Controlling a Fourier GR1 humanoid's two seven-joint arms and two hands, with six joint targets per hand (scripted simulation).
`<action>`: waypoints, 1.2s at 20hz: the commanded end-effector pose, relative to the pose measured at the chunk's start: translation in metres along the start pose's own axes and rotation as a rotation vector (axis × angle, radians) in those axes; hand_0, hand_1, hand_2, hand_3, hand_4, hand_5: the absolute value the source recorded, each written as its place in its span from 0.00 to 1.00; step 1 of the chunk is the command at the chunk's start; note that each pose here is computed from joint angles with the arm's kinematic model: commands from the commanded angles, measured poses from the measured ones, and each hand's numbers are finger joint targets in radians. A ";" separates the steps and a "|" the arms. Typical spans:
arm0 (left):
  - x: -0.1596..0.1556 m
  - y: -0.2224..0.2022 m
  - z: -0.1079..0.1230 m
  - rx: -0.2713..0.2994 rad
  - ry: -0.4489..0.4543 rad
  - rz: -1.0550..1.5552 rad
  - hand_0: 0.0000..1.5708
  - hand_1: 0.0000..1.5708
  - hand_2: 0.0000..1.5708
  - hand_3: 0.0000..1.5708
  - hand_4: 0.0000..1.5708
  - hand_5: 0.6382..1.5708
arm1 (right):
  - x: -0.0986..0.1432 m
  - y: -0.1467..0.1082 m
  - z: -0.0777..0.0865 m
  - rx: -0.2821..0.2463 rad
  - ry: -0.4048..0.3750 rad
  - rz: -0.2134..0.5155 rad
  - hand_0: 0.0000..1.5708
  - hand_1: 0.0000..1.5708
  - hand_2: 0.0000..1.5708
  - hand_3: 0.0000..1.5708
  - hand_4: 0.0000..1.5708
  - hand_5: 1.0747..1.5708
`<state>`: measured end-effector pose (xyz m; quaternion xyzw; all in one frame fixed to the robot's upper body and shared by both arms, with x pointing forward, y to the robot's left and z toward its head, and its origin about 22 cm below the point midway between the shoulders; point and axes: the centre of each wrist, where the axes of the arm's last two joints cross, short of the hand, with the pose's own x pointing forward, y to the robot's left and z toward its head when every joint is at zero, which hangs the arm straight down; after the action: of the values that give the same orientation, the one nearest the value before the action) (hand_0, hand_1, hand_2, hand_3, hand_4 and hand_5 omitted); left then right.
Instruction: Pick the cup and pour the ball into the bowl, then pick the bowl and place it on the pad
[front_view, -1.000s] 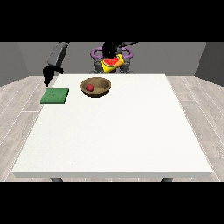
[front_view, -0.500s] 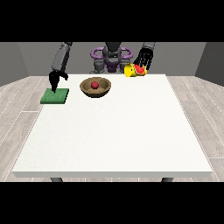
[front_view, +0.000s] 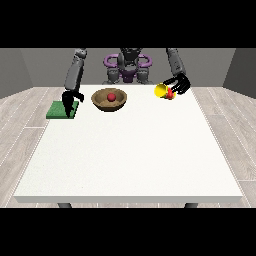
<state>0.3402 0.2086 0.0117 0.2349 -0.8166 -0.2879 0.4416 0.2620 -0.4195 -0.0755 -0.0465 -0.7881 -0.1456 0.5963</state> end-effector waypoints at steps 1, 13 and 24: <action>-0.017 0.003 0.014 0.080 0.008 0.308 0.49 0.49 0.43 0.00 0.60 0.97 | -0.006 0.009 0.004 -0.014 -0.012 -0.033 0.00 0.00 0.25 0.05 0.38 0.95; -0.036 0.010 0.002 0.027 0.052 0.440 0.00 0.00 0.00 0.00 0.00 0.03 | -0.019 0.088 -0.018 0.044 0.043 -0.099 0.00 0.00 0.00 0.00 0.00 1.00; -0.085 -0.001 0.110 0.013 0.436 0.471 0.00 0.00 0.00 0.00 0.00 0.05 | -0.035 0.140 0.008 0.123 0.338 -0.091 0.00 0.00 0.00 0.00 0.00 1.00</action>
<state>0.3124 0.2811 -0.0664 0.0944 -0.7710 -0.1326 0.6157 0.3107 -0.3079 -0.0694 0.0375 -0.7263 -0.1365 0.6727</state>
